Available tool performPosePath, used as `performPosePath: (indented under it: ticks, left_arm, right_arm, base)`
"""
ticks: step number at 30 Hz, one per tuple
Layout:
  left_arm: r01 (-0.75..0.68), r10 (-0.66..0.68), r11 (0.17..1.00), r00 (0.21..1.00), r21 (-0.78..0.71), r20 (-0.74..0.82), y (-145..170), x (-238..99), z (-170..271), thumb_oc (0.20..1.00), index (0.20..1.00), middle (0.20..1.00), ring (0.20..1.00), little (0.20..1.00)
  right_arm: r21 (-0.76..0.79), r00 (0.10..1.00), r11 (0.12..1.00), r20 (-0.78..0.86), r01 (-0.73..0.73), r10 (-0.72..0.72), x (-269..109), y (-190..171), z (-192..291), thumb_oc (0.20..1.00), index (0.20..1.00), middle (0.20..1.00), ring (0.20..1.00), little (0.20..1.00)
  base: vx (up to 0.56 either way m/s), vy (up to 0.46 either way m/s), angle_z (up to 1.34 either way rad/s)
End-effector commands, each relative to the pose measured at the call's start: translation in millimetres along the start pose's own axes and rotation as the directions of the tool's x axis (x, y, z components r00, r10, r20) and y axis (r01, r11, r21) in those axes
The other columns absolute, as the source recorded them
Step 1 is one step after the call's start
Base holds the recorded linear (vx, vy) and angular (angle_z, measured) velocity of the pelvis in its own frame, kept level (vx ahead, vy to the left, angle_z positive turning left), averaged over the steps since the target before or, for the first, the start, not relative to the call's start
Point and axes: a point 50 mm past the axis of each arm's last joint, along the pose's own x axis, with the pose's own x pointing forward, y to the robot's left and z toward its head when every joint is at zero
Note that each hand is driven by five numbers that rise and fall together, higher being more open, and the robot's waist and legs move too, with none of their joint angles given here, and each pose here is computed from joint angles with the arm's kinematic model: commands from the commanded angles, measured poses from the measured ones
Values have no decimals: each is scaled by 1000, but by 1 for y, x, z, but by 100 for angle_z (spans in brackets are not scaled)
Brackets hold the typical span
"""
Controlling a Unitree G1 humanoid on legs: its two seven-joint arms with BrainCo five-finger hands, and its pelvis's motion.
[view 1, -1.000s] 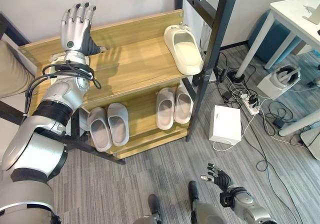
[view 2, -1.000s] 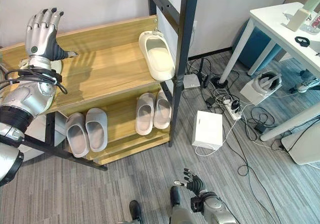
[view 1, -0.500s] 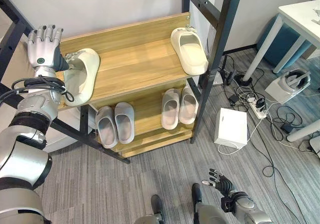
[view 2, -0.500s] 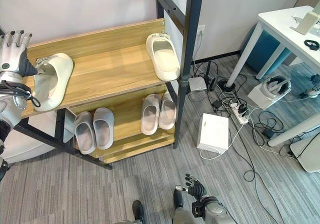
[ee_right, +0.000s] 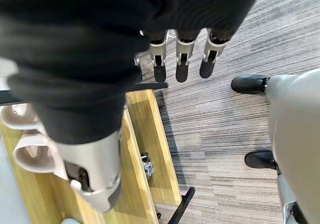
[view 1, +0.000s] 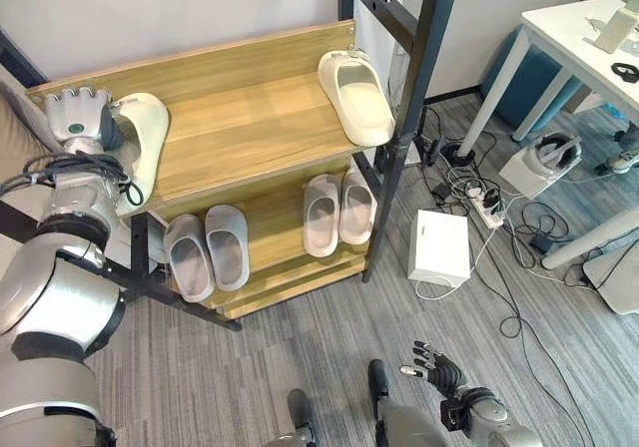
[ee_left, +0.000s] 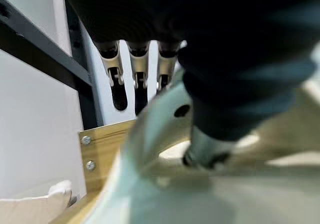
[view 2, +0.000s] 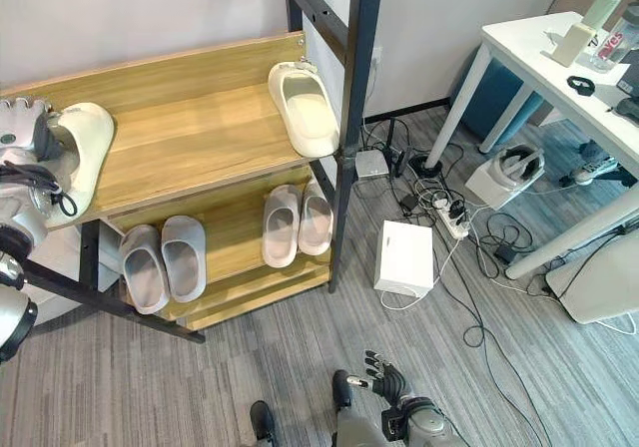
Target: Arrange the slippers neatly on the shoe rack.
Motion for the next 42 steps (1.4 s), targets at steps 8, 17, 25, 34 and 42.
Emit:
performPosePath:
  ticks: [8, 17, 25, 34, 42]
  left_arm:
    - [-101, 128, 959, 988, -264, 88, 42, 19, 68, 200, 200, 200, 200, 200]
    - [13, 30, 940, 992, -342, 122, 44, 16, 117, 200, 200, 200, 200, 200]
    - [94, -85, 933, 996, -348, 41, 30, 16, 97, 200, 200, 200, 200, 200]
    - [151, -197, 914, 976, -376, -88, 23, 19, 56, 200, 200, 200, 200, 200]
    - [101, -89, 887, 995, -451, 47, 48, 21, 111, 1000, 1000, 1000, 1000, 1000]
  right_arm:
    - [19, 994, 999, 101, -42, 40, 2, 4, 22, 1000, 1000, 1000, 1000, 1000]
    - [23, 990, 999, 140, -25, 21, -4, -8, 30, 1000, 1000, 1000, 1000, 1000]
    - [22, 985, 1000, 174, 2, -6, -16, -22, 33, 1000, 1000, 1000, 1000, 1000]
    - [1, 979, 999, 202, 41, -40, -26, -34, 36, 1000, 1000, 1000, 1000, 1000]
    - [7, 984, 999, 169, 51, -51, -18, -29, 28, 1000, 1000, 1000, 1000, 1000]
  base:
    - [0, 0, 0]
    - [5, -45, -5]
    - [-6, -40, -15]
    - [-1, -25, -11]
    - [21, 7, 10]
